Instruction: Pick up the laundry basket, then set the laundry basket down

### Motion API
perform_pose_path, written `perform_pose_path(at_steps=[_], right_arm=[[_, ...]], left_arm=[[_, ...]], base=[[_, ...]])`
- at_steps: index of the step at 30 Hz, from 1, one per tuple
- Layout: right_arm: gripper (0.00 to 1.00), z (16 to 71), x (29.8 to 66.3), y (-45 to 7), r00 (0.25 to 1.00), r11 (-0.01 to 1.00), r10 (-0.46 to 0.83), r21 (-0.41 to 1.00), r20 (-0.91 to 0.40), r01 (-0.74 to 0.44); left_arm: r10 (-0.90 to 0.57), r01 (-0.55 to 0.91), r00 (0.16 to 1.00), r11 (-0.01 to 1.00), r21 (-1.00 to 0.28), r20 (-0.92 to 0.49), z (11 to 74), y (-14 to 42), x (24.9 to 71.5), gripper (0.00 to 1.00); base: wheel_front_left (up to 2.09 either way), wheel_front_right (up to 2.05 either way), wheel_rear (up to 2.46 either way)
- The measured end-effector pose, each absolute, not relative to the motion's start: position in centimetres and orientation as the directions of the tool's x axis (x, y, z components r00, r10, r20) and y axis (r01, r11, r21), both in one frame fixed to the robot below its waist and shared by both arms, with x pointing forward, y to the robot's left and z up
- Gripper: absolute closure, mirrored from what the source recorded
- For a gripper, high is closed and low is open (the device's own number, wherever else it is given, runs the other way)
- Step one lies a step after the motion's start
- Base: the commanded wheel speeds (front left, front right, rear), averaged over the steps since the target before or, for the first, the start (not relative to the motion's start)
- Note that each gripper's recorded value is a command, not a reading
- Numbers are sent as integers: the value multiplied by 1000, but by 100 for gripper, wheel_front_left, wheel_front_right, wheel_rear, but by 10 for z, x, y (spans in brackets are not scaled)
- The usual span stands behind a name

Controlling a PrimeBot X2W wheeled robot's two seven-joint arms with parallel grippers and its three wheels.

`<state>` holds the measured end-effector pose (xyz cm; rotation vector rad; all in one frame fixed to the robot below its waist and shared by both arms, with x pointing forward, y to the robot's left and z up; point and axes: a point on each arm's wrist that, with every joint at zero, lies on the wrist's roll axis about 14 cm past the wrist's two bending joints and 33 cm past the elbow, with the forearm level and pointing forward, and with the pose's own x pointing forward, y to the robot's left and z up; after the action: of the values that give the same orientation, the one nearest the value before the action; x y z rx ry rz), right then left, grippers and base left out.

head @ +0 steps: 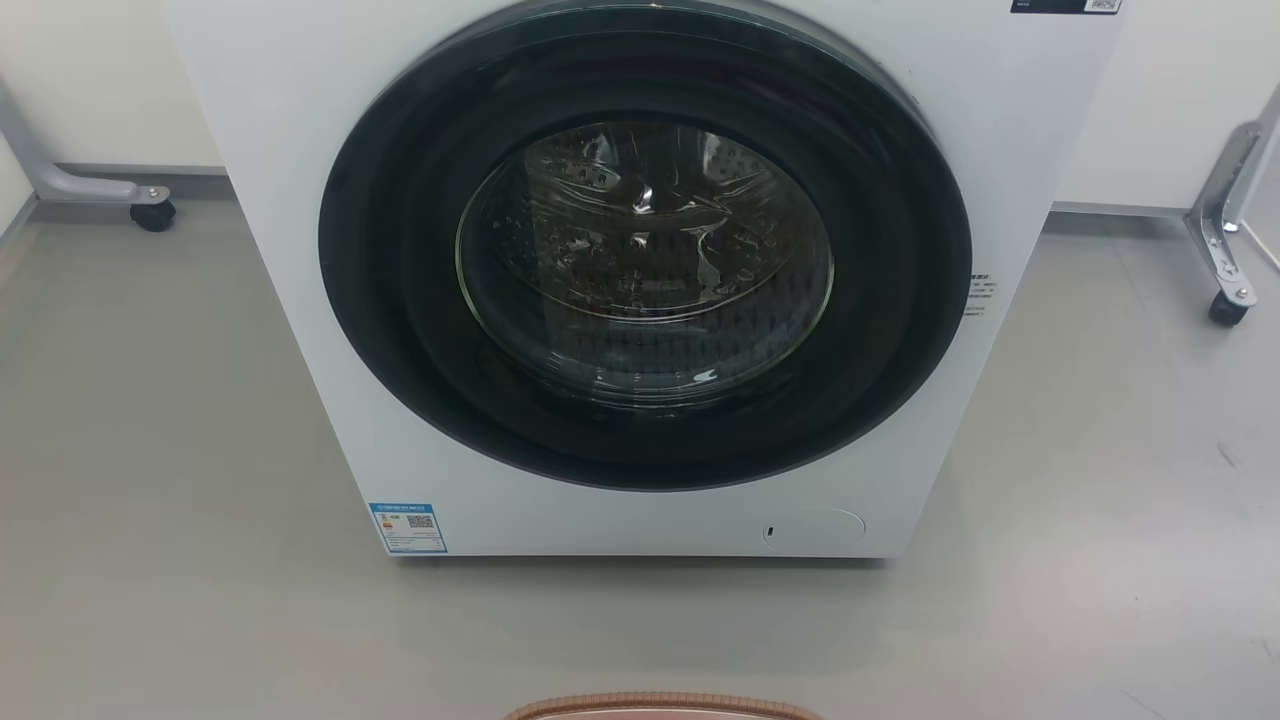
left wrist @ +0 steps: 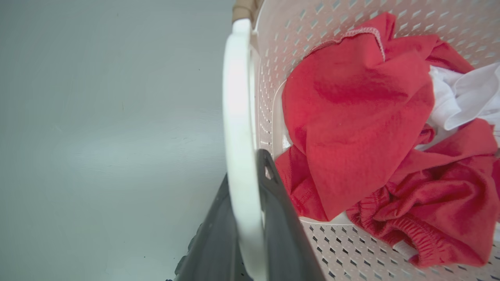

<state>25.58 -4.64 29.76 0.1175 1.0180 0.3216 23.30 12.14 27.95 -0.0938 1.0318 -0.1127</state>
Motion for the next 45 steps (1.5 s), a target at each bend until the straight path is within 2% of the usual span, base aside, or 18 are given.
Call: perform_pose_path(at_steps=[28, 45], right_arm=[[100, 296, 263, -44, 481, 945, 323, 244, -815, -220], [100, 311, 360, -43, 560, 948, 313, 218, -767, -230]], left_arm=[[-138, 37, 488, 990, -137, -862, 275, 122, 233, 100], [-131, 38, 555, 991, -132, -822, 288, 123, 323, 100]], base=[[0, 0, 0], [0, 0, 0]])
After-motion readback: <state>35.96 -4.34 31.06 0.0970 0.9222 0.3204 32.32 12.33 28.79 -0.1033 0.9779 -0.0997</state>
